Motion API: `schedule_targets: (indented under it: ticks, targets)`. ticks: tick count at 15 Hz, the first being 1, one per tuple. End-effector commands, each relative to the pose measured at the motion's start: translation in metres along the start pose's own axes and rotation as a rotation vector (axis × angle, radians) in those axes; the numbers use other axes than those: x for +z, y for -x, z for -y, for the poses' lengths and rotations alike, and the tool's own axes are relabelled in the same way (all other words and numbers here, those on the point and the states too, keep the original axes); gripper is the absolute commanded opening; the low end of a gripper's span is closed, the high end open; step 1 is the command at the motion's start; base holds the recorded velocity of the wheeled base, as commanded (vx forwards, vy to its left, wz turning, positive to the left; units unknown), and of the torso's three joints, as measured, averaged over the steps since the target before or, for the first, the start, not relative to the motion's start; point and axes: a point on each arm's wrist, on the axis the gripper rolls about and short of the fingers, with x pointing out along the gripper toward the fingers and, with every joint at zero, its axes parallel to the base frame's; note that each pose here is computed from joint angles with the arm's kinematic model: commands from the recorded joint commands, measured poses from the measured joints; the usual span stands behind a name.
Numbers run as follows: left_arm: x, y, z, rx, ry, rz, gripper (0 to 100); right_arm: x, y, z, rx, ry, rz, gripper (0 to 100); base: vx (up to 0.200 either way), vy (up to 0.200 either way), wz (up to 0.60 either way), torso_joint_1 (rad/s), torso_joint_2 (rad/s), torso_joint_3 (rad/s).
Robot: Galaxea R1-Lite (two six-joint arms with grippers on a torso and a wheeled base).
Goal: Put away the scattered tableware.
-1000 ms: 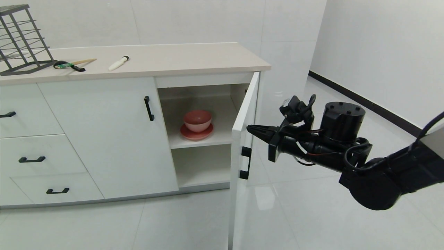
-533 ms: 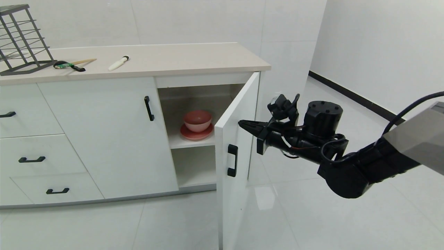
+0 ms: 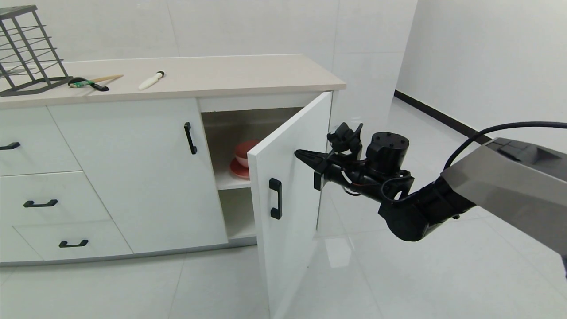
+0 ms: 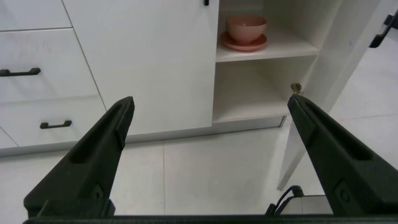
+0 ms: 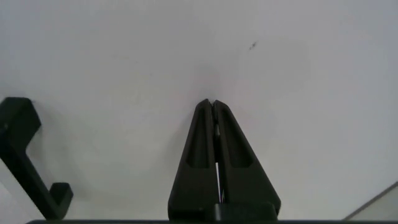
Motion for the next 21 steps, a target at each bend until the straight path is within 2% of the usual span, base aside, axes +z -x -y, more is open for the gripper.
schedule_targets:
  ticks: [1,4,9,13,14,15,16,18,20,21]
  targets:
    - [0.000,0.000,0.000,0.001,0.000,0.000,100,-0.014,-0.014,0.006,-0.005,-0.005,0.008,0,0.000,0.000,0.00,0.000,0.00,0.000]
    - [0.000,0.000,0.000,0.001,0.000,0.000,100,-0.024,-0.029,0.014,-0.012,0.004,0.032,0,0.000,0.000,0.00,0.000,0.00,0.000]
    - [0.000,0.000,0.000,0.001,0.000,0.000,100,-0.017,-0.027,0.018,-0.032,0.017,0.105,0,0.000,0.000,0.00,0.000,0.00,0.000]
    - [0.000,0.000,0.000,0.001,-0.001,0.000,100,0.041,0.040,-0.002,-0.042,0.016,0.096,0,0.000,0.000,0.00,0.000,0.00,0.000]
    - [0.000,0.000,0.000,0.001,-0.001,0.000,100,0.041,0.040,-0.002,-0.042,0.016,0.096,0,0.000,0.000,0.00,0.000,0.00,0.000]
    - [0.000,0.000,0.000,0.001,0.000,0.000,100,0.071,0.087,-0.015,-0.054,0.023,0.102,0,0.000,0.000,0.00,0.000,0.00,0.000]
    - [0.000,0.000,0.000,0.001,-0.001,0.000,100,0.076,0.100,-0.019,-0.060,0.025,0.104,0,0.000,0.000,0.00,0.000,0.00,0.000]
    - [0.000,0.000,0.000,0.001,0.000,0.002,100,0.098,0.157,-0.035,-0.093,0.040,0.123,0,0.000,0.000,0.00,0.000,0.00,0.000]
    - [0.000,0.000,0.000,-0.001,-0.001,0.002,100,0.110,0.197,-0.048,-0.128,0.057,0.143,0,0.000,0.000,0.00,0.000,0.00,0.000]
    - [0.000,0.000,0.000,-0.001,-0.001,0.002,100,0.117,0.236,-0.060,-0.183,0.081,0.165,0,0.000,0.000,0.00,0.000,0.00,0.000]
